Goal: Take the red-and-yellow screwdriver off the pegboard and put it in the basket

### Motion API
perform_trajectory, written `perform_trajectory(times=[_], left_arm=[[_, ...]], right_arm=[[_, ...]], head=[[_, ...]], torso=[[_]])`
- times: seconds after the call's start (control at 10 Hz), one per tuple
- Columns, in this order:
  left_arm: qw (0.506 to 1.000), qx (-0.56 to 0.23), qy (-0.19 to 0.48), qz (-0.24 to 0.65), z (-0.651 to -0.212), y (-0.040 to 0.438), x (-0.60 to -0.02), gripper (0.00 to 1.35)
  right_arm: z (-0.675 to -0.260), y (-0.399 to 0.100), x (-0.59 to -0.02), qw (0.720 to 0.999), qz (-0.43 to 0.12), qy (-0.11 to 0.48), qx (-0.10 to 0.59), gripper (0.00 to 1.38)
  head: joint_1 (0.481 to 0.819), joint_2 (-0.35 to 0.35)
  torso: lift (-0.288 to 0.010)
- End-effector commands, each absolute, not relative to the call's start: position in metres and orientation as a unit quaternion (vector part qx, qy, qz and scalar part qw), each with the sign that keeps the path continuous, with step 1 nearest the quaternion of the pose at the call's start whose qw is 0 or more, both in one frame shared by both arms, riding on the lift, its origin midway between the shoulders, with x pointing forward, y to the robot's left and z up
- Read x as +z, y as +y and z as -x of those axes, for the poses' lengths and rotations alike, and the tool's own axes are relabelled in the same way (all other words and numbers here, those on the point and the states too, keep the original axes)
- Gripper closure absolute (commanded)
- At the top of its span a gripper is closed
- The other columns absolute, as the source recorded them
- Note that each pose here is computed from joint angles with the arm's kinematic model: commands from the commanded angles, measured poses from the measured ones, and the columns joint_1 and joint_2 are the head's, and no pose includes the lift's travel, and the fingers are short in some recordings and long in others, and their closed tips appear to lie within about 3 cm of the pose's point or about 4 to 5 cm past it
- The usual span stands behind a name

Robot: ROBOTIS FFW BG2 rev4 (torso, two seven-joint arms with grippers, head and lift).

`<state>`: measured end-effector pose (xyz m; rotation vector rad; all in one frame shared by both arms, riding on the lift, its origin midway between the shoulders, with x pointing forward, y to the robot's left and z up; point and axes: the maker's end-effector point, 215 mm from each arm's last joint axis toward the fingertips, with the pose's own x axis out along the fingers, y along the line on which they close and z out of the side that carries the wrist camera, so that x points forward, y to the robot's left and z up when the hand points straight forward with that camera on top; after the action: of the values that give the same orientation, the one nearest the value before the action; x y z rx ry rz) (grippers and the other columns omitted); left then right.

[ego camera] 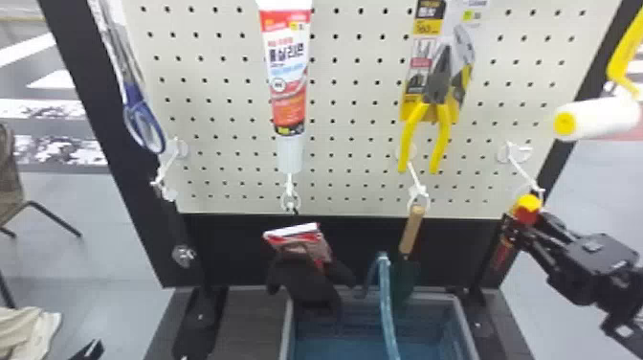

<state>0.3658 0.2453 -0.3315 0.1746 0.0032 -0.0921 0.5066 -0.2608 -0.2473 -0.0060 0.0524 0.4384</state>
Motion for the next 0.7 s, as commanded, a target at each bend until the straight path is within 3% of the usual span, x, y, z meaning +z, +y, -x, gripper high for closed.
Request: perform_trajectory(times=[0.0,0.6], left_arm=[[0.995,-0.045,0.003,-0.086,-0.365,0.245,-0.332,0.12],[0.995,-0.044,0.005,-0.084,-0.365,0.246,-0.334,0.12]], right_arm=[[-0.503,-0.258,-0.245,0.975,0.001,0.025,0.22,1.23],[-0.486,-0.255,-0.229,0.976,0.008,0.023,0.218,1.23]], head=[[0.549,0.0],[0.549,0.0]], torso=[[-0.1],[-0.1]])
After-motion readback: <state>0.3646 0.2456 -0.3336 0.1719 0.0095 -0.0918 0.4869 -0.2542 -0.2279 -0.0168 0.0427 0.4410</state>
